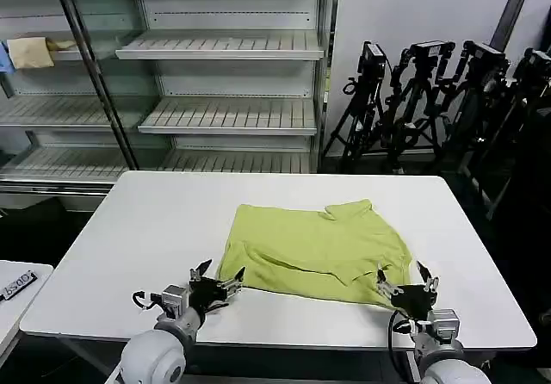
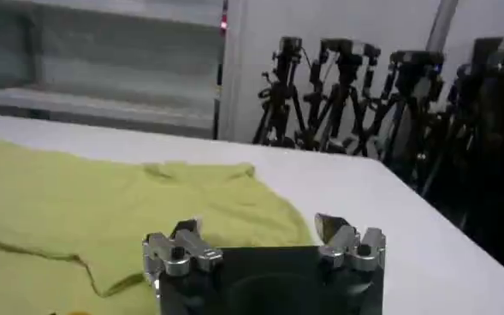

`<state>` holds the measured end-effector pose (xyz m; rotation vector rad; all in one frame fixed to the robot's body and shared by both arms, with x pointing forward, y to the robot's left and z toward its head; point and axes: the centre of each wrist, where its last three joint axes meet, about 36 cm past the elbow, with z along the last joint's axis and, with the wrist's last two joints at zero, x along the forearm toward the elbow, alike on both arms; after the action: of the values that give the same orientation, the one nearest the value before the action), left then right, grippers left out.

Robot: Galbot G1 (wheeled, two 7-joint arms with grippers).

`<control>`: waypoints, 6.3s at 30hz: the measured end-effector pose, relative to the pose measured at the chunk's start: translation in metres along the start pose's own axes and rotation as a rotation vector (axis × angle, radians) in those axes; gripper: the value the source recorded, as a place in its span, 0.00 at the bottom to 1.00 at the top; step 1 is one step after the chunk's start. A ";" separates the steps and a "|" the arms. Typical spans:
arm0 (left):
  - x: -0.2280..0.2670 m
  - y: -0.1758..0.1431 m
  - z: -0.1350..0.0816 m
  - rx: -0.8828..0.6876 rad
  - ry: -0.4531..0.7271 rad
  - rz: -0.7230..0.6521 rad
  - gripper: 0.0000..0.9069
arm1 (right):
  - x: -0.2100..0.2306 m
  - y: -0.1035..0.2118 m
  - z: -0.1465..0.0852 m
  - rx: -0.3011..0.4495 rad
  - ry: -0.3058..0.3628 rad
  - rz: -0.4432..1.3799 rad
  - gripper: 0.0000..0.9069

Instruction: Fold and organize the clothes.

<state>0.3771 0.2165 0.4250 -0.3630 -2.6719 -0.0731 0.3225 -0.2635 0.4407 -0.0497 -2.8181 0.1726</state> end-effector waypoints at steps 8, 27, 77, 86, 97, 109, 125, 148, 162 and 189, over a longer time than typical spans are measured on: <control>-0.002 0.002 0.005 -0.017 0.039 -0.004 0.54 | -0.001 -0.001 0.005 -0.018 0.083 -0.001 1.00; 0.000 0.007 0.013 -0.033 0.073 0.026 0.02 | -0.001 0.000 0.010 -0.048 0.154 -0.023 0.00; 0.094 -0.014 0.000 -0.049 0.003 -0.008 1.00 | 0.037 -0.001 -0.024 0.028 0.026 -0.028 1.00; 0.048 0.008 -0.020 -0.010 -0.020 -0.041 1.00 | -0.023 -0.001 -0.045 -0.001 -0.014 -0.051 1.00; -0.026 0.032 -0.050 0.051 -0.027 -0.064 1.00 | -0.125 0.011 -0.075 -0.054 -0.003 -0.125 1.00; -0.089 0.043 -0.072 0.077 -0.010 -0.096 1.00 | -0.217 0.033 -0.106 -0.098 0.072 -0.158 1.00; -0.117 0.040 -0.066 0.105 0.046 -0.084 1.00 | -0.267 0.035 -0.098 -0.123 0.184 -0.112 1.00; -0.122 0.041 -0.053 0.104 0.082 -0.070 0.02 | -0.260 0.032 -0.072 -0.155 0.234 -0.128 0.00; -0.116 0.041 -0.058 0.142 0.065 -0.041 0.02 | -0.252 0.033 -0.071 -0.168 0.207 -0.155 0.00; -0.058 0.038 -0.086 0.132 -0.047 0.040 0.02 | -0.184 0.007 -0.093 -0.189 -0.120 -0.173 0.00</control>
<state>0.4731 0.2298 0.4770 -0.3802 -2.6966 0.1249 0.5262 -0.2559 0.4706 0.1671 -2.9310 -0.1348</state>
